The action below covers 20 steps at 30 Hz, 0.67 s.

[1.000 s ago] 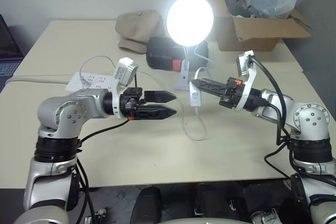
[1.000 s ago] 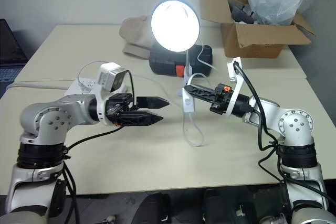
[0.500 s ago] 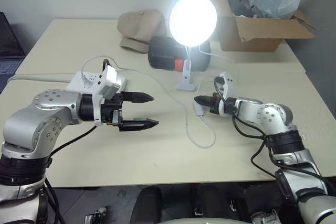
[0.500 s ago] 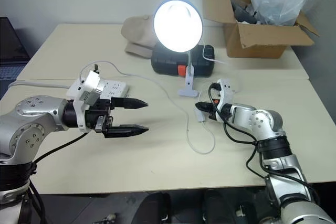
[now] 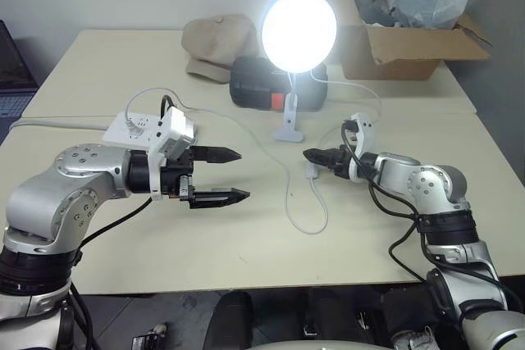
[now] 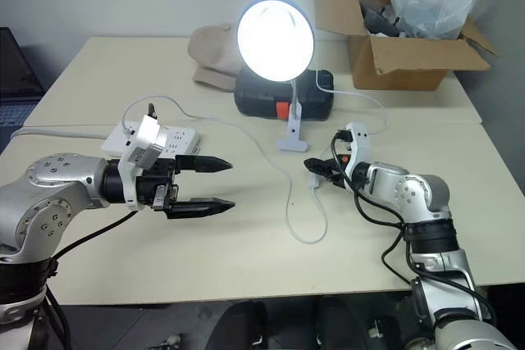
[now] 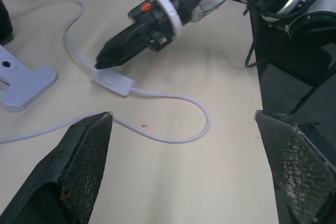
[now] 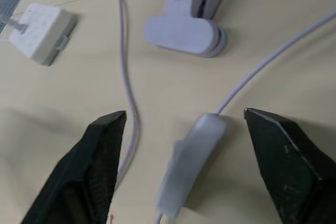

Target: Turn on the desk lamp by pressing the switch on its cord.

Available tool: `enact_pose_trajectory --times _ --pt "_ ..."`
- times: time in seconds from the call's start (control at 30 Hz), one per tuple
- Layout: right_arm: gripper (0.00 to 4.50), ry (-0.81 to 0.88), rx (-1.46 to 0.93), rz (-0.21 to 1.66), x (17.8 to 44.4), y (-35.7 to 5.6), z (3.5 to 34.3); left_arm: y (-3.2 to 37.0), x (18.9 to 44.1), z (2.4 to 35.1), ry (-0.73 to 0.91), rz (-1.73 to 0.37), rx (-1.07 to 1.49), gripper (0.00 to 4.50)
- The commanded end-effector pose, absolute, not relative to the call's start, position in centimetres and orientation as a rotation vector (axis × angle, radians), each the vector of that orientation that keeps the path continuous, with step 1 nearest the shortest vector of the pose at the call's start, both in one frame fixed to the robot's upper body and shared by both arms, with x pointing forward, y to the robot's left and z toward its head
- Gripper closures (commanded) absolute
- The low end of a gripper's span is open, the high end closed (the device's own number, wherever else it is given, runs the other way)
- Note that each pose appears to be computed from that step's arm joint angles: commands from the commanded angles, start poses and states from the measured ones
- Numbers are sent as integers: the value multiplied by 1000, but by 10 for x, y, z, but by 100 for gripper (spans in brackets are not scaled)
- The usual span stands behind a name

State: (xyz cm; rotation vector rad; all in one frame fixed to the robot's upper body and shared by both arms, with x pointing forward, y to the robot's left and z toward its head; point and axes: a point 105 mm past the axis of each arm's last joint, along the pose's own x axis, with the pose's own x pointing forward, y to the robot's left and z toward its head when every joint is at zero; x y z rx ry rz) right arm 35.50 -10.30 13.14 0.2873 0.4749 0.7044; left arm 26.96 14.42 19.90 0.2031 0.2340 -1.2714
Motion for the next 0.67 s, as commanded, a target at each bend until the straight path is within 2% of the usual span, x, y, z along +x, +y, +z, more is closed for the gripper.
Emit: enact_pose_trajectory --times 0.03,0.17,0.23,0.4,0.47,0.67 --pt "8 340 160 841 330 -107 170 155 285 208 174 -1140 277 0" --pt "8 310 -134 904 299 -131 176 167 280 200 231 -1113 287 0" --pt "8 275 -227 906 291 -143 180 172 279 198 239 -1093 305 0" --pt "8 191 -417 1040 254 -165 192 181 278 197 251 -1083 369 0" --pt "8 250 -527 1088 241 -179 186 183 277 198 249 -1096 378 0" --pt "8 272 -618 1111 236 -191 186 186 274 198 251 -1139 372 0"
